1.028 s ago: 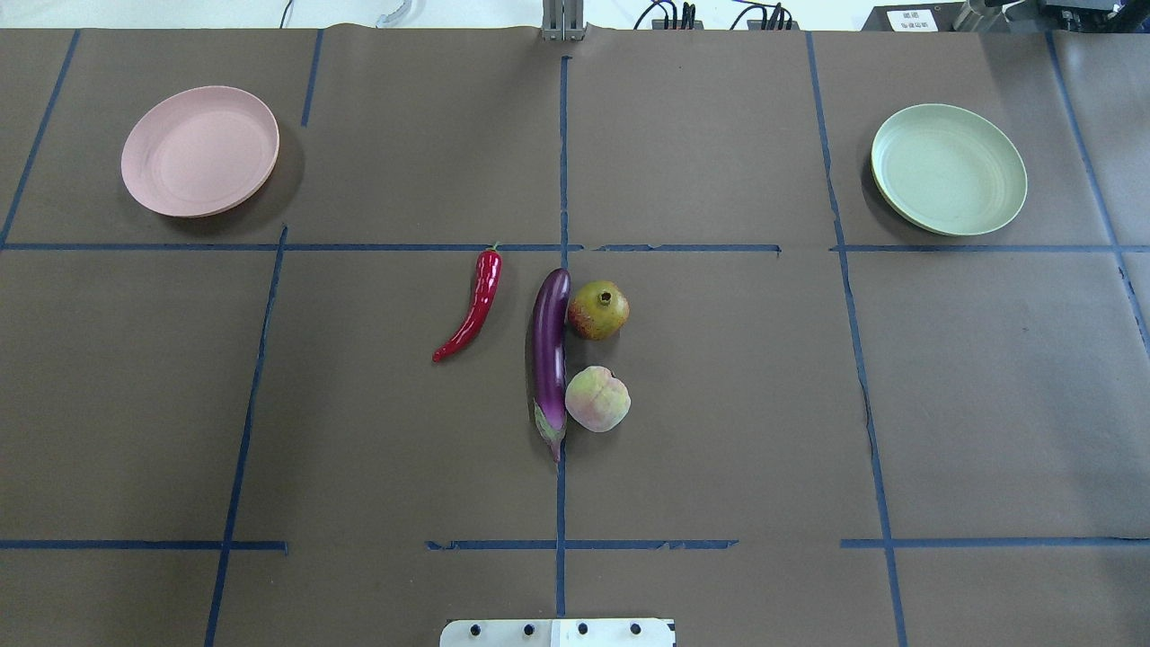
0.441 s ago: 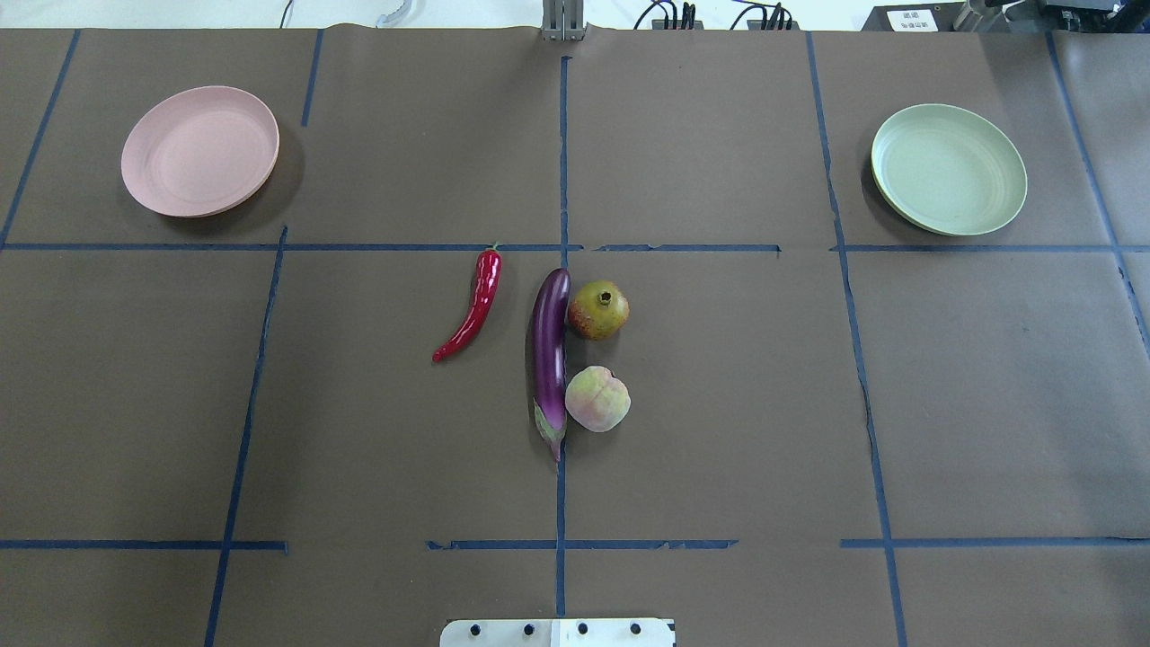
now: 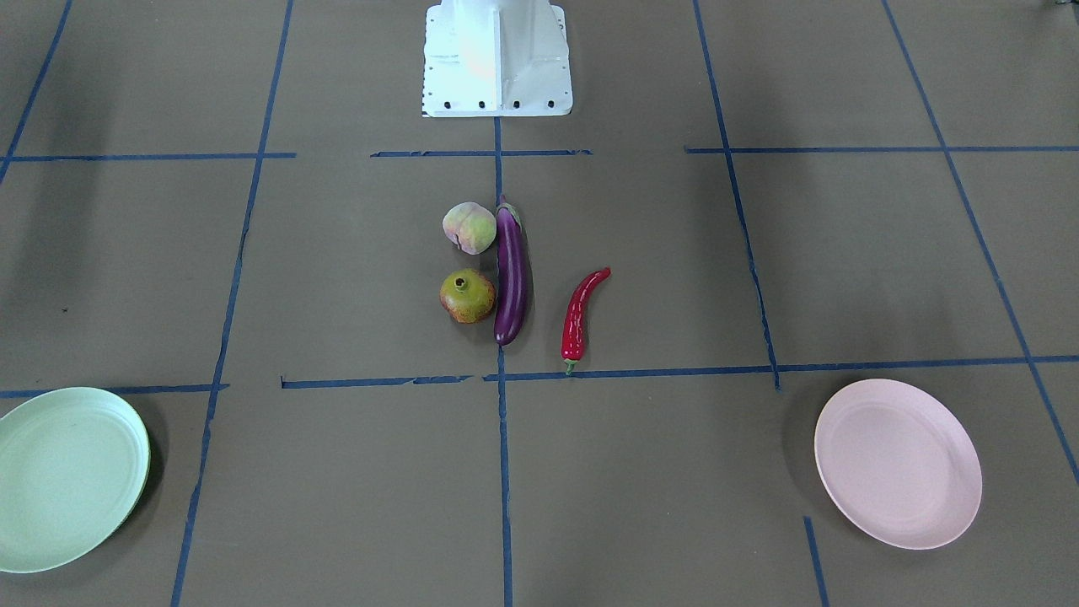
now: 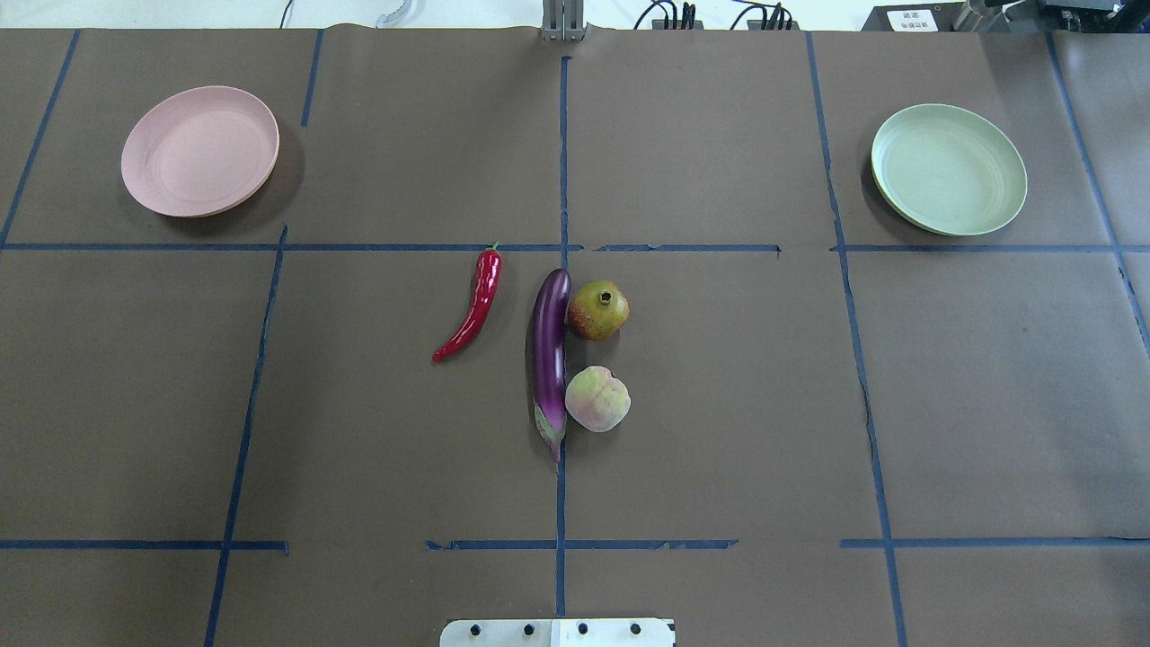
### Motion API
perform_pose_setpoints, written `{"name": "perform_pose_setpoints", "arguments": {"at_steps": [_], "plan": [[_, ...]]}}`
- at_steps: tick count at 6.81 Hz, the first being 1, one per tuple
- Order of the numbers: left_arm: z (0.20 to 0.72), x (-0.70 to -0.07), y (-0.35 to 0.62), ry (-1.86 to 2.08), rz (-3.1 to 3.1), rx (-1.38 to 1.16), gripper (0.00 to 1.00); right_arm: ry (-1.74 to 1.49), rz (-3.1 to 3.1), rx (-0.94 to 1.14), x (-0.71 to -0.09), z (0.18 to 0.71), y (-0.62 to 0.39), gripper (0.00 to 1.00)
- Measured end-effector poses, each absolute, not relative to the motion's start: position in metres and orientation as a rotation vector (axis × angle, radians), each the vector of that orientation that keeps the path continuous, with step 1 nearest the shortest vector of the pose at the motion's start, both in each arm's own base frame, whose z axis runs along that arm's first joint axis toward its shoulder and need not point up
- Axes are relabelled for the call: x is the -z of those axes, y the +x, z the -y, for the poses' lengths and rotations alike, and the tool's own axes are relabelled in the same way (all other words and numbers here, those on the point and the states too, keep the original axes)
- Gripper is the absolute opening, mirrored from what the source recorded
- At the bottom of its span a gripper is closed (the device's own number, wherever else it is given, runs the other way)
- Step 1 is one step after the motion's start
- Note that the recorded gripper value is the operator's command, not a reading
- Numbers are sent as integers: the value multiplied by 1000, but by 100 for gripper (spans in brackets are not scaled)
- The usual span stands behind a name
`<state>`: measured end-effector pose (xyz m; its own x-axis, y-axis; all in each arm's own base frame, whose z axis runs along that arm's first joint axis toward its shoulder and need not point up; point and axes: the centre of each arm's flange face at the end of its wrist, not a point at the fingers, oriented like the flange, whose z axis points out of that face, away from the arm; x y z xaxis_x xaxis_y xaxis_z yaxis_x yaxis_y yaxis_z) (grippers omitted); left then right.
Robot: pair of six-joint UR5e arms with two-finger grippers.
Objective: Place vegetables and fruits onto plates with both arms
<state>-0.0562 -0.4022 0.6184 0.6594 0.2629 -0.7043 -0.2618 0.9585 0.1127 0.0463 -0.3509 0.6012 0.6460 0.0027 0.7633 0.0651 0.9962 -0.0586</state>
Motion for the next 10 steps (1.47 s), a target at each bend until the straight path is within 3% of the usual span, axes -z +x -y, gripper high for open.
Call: {"name": "perform_pose_setpoints", "arguments": {"at_steps": [5,7,10], "plan": [[403,-613,-51,16,-877,-287,100,-25,911,27,-559,378,-33,100],[404,-611,-50,21,-892,-285,100,-41,979,-54,-509,385,-109,100],[405,-610,-49,23,-895,-287,100,-142,1071,-194,-379,389,-245,99]]}}
